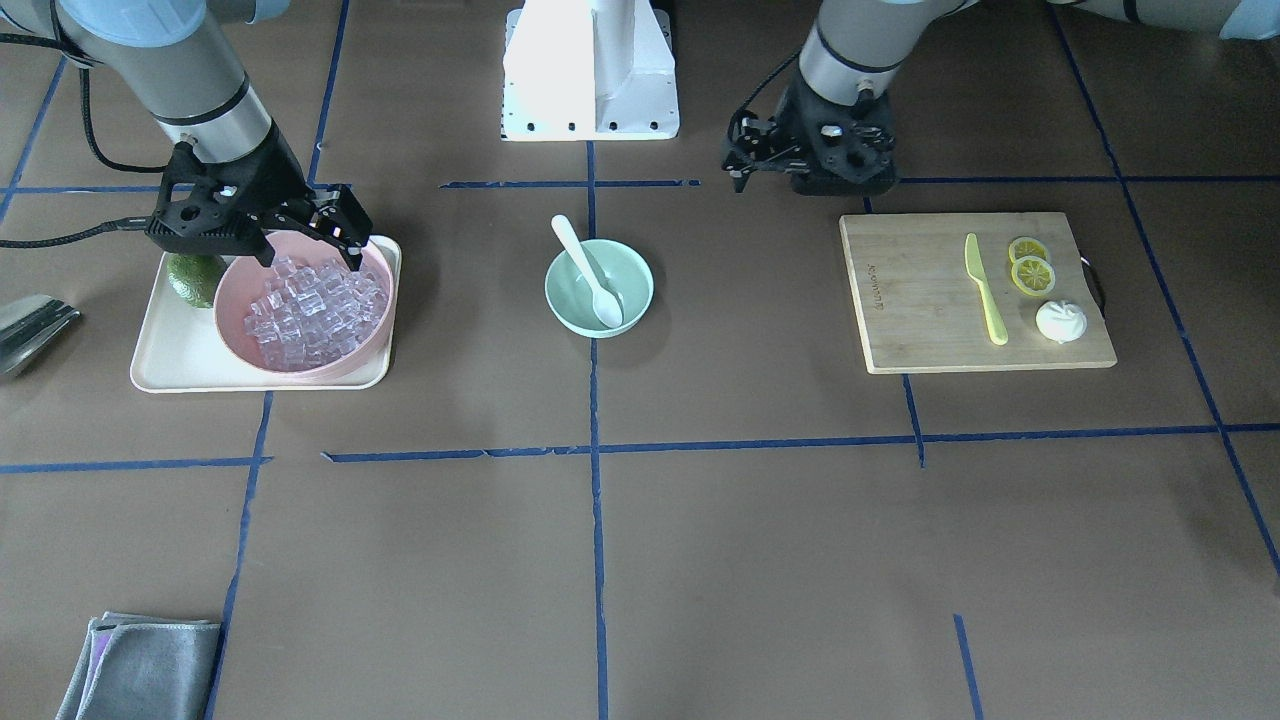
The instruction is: Put spoon and ice into bowl
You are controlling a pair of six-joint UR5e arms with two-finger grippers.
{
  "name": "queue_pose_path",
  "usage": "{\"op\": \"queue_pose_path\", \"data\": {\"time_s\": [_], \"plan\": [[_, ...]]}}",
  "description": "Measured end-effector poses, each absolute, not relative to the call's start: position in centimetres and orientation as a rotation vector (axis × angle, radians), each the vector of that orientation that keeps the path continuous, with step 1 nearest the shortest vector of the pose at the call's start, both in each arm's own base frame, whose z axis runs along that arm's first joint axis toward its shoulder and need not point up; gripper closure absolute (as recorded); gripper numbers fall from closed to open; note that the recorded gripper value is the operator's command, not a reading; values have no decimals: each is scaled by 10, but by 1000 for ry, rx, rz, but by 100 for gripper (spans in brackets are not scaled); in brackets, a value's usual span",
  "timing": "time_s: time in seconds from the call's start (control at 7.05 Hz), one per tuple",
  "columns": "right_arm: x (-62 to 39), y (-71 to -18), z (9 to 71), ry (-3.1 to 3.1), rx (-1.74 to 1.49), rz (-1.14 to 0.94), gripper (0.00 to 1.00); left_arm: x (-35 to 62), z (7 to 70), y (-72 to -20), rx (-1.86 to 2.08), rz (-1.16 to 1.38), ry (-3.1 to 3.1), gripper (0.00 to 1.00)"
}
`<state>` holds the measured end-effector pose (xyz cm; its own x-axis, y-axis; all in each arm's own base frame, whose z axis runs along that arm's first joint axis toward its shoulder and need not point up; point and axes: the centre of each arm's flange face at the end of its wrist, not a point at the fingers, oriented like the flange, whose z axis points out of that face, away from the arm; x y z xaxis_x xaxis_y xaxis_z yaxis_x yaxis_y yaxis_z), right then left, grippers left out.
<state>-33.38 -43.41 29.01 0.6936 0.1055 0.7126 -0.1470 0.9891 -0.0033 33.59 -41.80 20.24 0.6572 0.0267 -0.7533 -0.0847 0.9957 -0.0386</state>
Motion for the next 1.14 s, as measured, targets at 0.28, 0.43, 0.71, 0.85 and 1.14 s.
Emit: {"op": "queue_pose_path", "data": {"time_s": [0.28,0.43,0.71,0.85,1.14], "plan": [[-343,-429,305,-750,82,88,0,277,238,-418,-28,135,794,0],[-342,-426,318,-726,89,40,1,261,251,-419,-15,154,779,0],[-340,-424,347,-710,100,-14,13,248,259,-421,-4,165,769,0],[-342,-425,362,-727,115,-25,27,247,261,-421,-4,165,766,0],[-347,-427,375,-750,125,-39,36,243,265,-422,-4,162,761,0]]}}
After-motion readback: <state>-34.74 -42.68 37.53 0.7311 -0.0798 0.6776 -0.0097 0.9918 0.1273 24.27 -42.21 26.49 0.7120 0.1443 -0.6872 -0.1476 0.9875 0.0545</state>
